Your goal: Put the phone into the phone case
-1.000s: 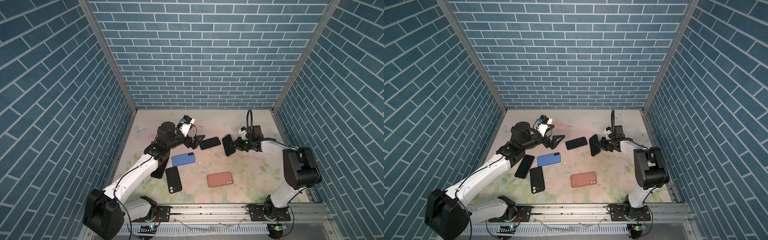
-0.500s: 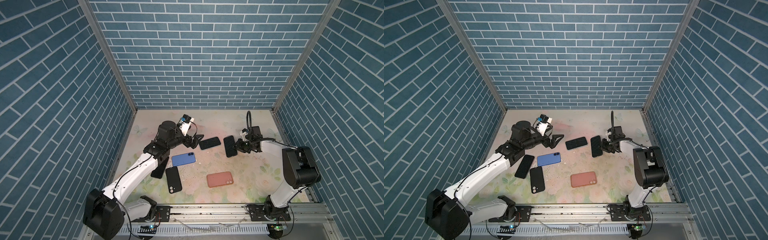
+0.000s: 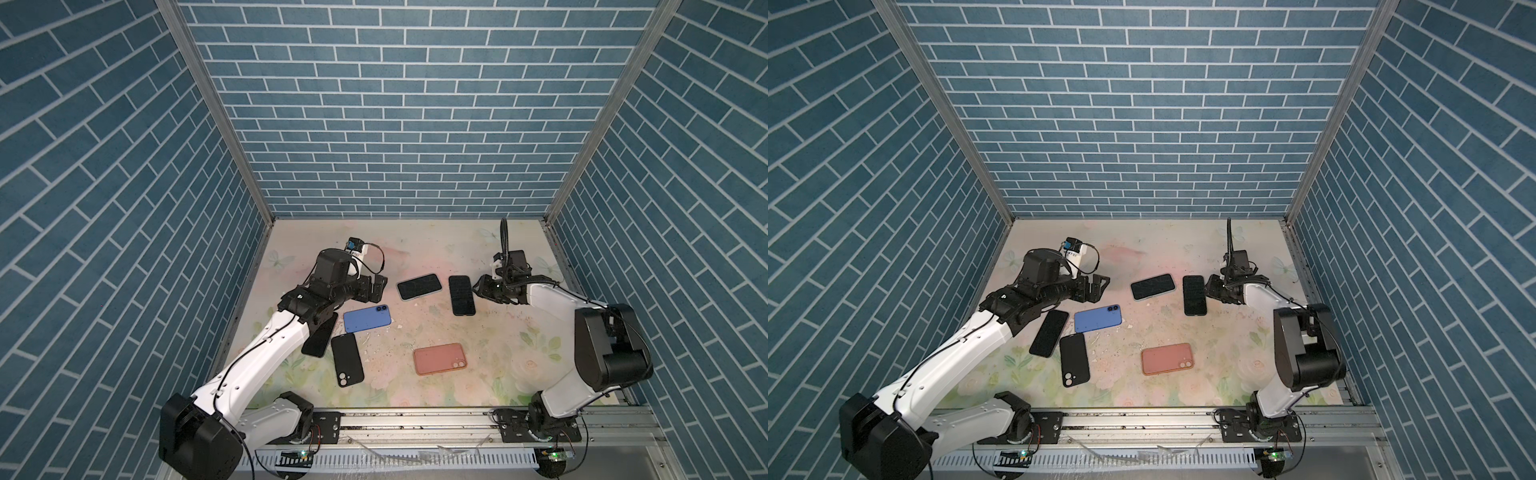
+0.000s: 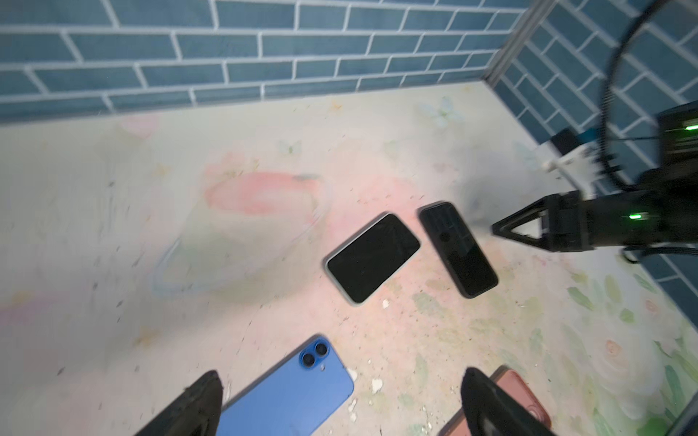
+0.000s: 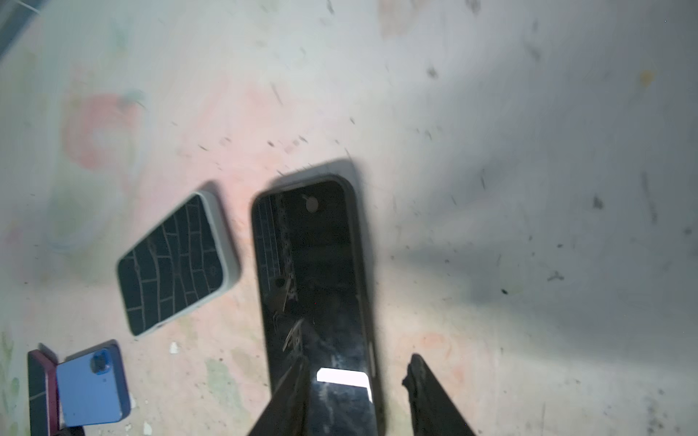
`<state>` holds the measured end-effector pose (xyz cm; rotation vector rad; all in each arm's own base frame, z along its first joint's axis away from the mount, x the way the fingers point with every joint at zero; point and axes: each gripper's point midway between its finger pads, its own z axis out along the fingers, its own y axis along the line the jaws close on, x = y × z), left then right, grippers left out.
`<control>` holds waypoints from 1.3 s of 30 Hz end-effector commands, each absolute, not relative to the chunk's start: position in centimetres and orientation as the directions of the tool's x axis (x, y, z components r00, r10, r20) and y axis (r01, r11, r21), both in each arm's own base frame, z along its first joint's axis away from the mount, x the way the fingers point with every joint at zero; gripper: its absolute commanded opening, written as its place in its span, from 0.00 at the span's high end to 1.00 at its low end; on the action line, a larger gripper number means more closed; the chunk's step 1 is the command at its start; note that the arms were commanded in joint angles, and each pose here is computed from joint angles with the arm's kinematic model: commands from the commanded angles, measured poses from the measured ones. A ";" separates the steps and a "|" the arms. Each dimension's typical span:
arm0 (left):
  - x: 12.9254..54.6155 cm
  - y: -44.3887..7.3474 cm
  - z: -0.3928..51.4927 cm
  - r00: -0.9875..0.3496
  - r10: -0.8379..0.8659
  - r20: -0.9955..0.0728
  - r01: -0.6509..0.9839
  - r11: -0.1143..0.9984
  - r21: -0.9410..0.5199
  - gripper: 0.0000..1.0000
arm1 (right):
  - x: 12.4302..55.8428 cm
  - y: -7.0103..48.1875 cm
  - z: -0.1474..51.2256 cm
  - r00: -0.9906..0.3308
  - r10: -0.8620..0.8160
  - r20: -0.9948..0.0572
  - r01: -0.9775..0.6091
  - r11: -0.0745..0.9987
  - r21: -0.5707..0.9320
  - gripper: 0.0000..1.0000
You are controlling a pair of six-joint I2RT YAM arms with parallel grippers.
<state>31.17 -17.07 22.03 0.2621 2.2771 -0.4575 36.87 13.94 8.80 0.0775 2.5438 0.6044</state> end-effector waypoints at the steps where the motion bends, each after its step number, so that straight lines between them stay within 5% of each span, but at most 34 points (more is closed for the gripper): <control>1: 29.3 -14.0 17.6 -0.834 -0.028 -0.552 0.111 0.970 -0.217 0.00 | 36.3 18.1 12.8 -0.787 0.050 -0.614 -0.275 0.863 0.423 0.57; 10: 27.6 -11.5 10.5 -0.921 -0.269 -0.281 -0.160 0.921 -0.356 0.00 | 32.3 30.2 13.7 -0.794 -0.013 -0.608 -0.461 0.666 0.587 0.45; 25: 27.7 -11.3 5.7 -0.921 -0.354 -0.166 -0.262 0.874 -0.410 0.00 | 29.8 34.3 8.4 -0.823 -0.209 -0.528 -0.520 0.651 0.553 0.36; 39: 29.8 -11.6 4.2 -0.909 -0.371 -0.191 -0.265 0.867 -0.422 0.00 | 28.4 36.2 6.8 -0.841 -0.268 -0.470 -0.526 0.607 0.595 0.35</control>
